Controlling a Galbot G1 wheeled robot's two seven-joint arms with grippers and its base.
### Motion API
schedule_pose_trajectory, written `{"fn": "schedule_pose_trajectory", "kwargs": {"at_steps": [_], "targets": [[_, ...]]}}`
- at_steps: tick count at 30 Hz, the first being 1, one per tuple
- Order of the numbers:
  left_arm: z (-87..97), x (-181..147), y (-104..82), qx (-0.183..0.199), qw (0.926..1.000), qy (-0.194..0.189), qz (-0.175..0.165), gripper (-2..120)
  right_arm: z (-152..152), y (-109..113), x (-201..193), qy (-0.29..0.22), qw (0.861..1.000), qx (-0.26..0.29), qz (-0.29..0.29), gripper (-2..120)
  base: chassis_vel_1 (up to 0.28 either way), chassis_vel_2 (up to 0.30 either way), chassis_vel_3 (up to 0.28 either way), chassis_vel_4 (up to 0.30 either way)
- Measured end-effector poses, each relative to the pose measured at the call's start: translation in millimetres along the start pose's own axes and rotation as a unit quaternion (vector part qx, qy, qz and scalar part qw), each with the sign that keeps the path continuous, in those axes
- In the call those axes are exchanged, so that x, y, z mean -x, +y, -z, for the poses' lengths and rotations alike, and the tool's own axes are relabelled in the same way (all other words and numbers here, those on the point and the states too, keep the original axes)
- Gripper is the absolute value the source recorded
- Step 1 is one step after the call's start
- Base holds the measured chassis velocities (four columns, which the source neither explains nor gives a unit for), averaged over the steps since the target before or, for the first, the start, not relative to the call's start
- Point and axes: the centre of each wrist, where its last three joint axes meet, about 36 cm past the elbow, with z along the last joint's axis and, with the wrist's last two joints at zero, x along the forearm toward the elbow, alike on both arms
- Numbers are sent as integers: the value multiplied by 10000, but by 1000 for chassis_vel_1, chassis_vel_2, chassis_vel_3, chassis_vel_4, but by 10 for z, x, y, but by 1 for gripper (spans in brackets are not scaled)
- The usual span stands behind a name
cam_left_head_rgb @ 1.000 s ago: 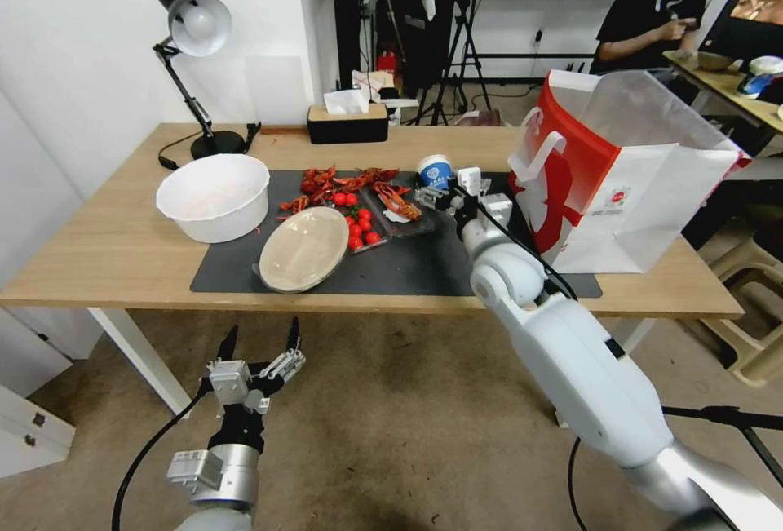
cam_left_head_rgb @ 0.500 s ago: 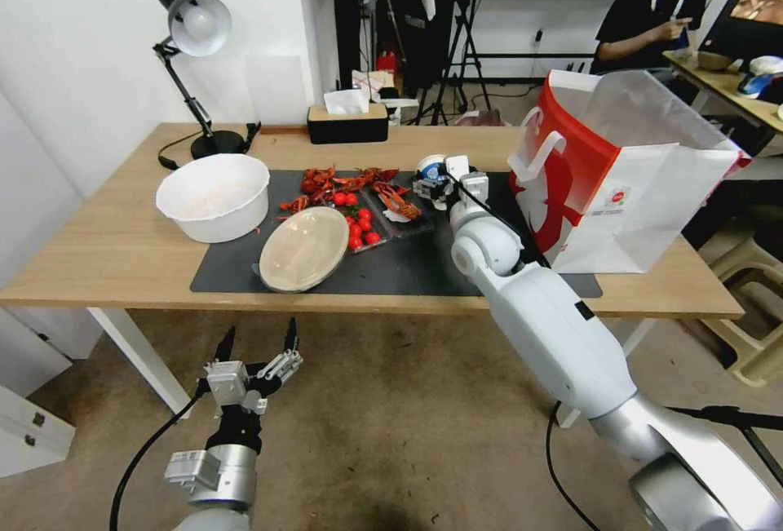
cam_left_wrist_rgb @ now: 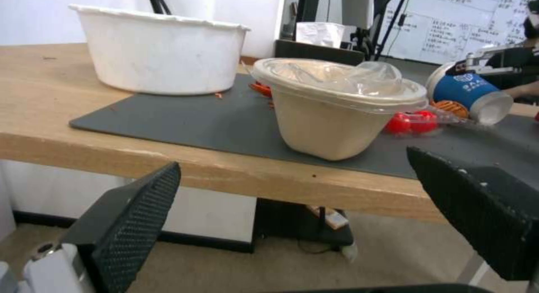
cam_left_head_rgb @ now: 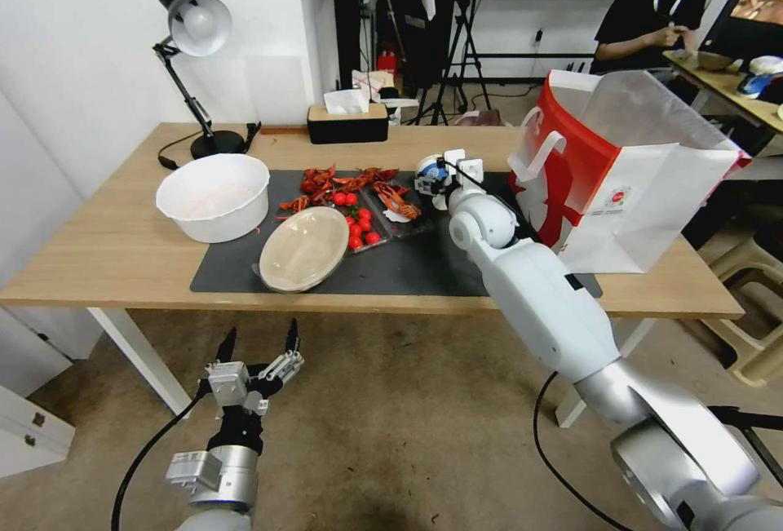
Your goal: Pick up the trash from the table and place it into the takeout bag.
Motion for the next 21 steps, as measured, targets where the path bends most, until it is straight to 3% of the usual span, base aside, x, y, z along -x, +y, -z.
{"fn": "schedule_pose_trajectory", "kwargs": {"at_steps": [9, 21], "targets": [[0, -1, 10, 11, 10000, 7, 6, 100, 171, -6, 118, 523, 9985, -90, 166, 100, 0, 0, 0, 0], [-2, -12, 15, 12, 10000, 23, 14, 100, -10, -6, 149, 899, 9957, -190, 71, 100, 0, 0, 0, 0]]}}
